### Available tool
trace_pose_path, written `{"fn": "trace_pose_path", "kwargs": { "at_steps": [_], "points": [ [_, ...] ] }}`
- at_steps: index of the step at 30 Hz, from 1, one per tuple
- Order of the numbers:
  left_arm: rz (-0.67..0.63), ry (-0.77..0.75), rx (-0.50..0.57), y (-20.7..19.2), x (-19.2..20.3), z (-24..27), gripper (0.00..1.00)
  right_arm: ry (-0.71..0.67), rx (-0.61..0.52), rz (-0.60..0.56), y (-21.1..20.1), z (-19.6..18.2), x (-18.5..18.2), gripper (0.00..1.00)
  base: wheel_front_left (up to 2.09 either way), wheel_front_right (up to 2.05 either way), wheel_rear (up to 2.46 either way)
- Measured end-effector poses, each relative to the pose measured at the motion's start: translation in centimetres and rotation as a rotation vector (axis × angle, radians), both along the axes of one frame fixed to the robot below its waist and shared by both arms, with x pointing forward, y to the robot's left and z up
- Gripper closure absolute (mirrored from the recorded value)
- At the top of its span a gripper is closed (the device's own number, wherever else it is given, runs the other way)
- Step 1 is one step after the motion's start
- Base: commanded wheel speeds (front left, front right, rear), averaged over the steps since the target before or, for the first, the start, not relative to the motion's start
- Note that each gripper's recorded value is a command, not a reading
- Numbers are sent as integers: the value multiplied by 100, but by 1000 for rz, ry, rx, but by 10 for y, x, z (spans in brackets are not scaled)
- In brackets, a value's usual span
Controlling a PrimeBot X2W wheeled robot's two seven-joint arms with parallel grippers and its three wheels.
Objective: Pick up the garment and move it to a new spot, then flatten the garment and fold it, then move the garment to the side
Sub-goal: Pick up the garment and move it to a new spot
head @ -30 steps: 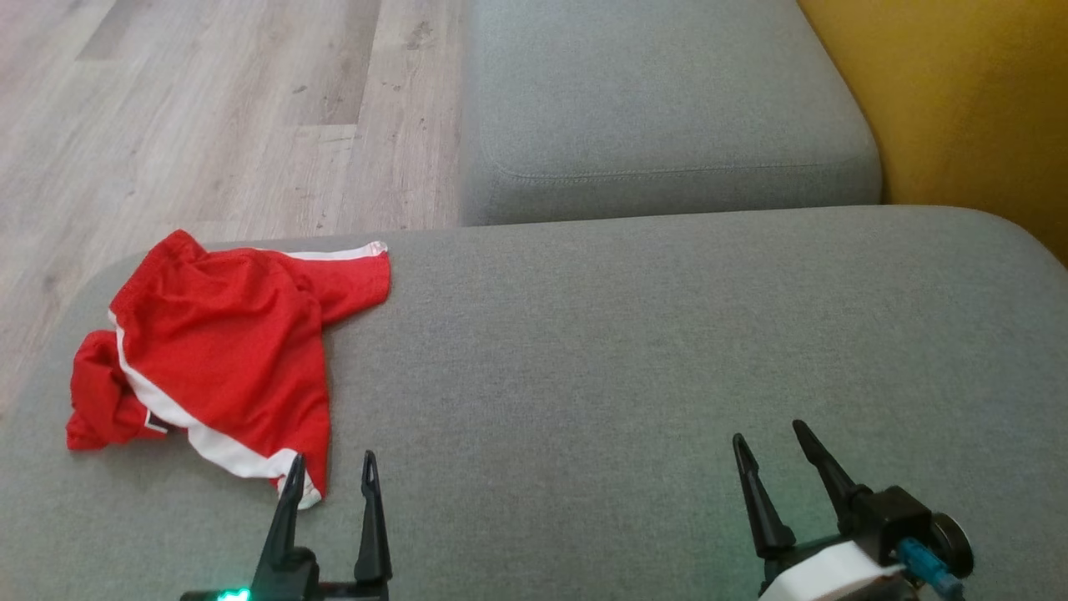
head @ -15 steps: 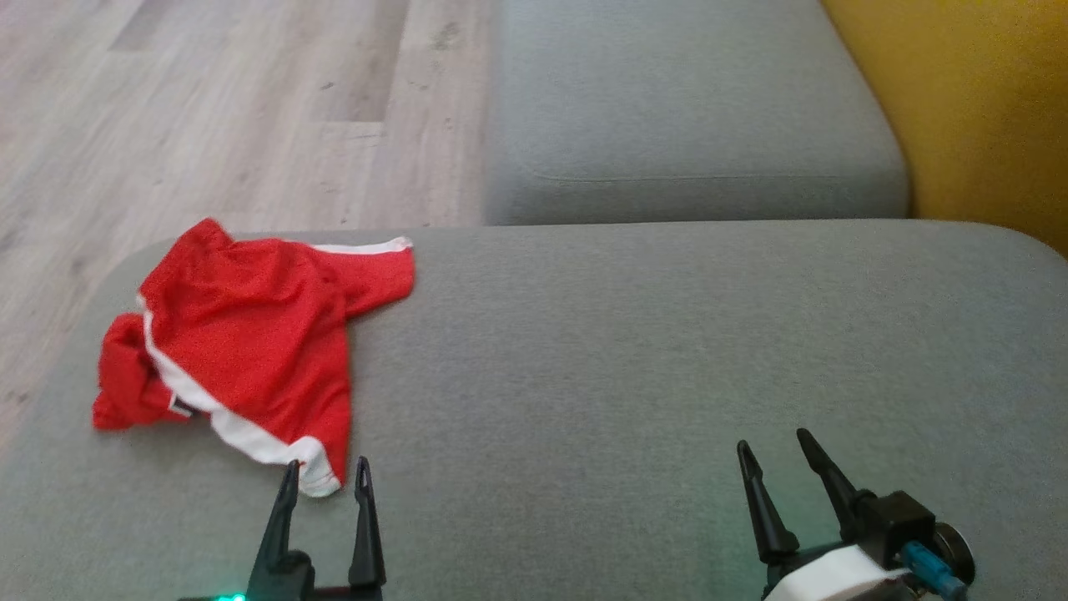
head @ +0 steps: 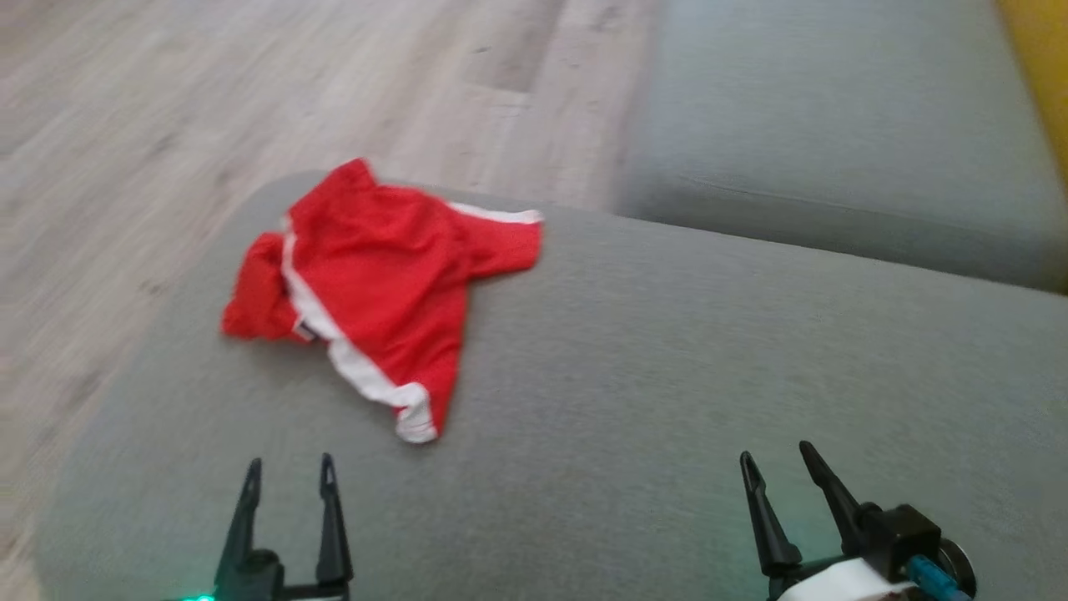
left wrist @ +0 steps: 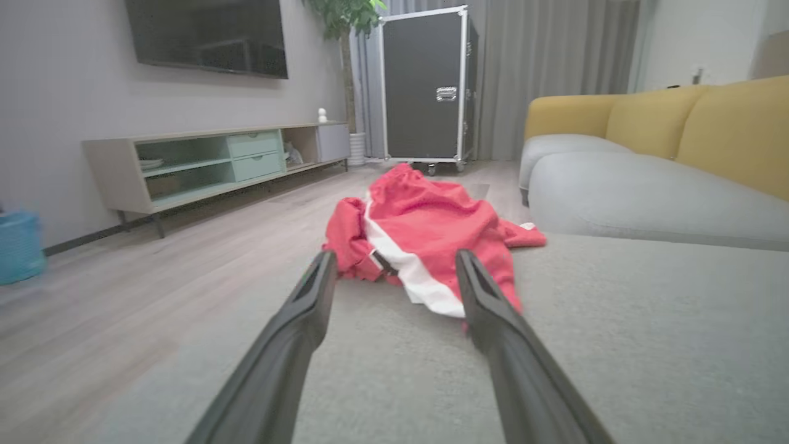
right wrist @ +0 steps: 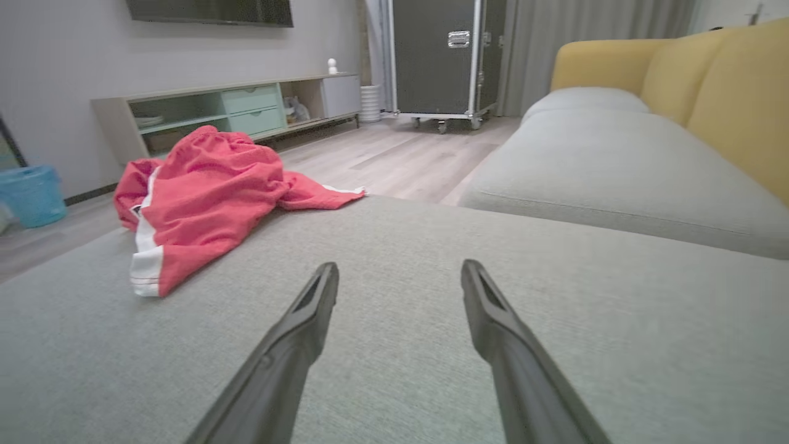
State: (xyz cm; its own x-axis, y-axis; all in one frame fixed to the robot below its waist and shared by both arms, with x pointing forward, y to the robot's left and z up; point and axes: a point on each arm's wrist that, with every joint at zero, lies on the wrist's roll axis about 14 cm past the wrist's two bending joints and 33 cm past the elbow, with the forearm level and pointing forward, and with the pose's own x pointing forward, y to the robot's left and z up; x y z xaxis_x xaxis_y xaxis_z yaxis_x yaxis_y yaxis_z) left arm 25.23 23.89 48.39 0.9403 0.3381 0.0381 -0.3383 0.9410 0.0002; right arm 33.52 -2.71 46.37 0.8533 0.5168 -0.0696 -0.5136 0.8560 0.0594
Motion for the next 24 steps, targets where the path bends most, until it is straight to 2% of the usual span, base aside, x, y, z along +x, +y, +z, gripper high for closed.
{"fn": "trace_pose_path", "kwargs": {
  "at_steps": [8,16,19,24],
  "points": [
    [164,23,2,40,-37,-7,0,27,-20,119,36,-9,1,0,0,0,0],
    [261,-9,42,67,-51,13,0,59,-60,142,40,-26,7,0,0,0,0],
    [258,-37,99,82,-42,32,0,78,-81,144,38,-36,10,0,0,0,0],
    [205,-126,198,91,-1,77,0,87,-117,145,37,-49,22,0,0,0,0]
  ]
}}
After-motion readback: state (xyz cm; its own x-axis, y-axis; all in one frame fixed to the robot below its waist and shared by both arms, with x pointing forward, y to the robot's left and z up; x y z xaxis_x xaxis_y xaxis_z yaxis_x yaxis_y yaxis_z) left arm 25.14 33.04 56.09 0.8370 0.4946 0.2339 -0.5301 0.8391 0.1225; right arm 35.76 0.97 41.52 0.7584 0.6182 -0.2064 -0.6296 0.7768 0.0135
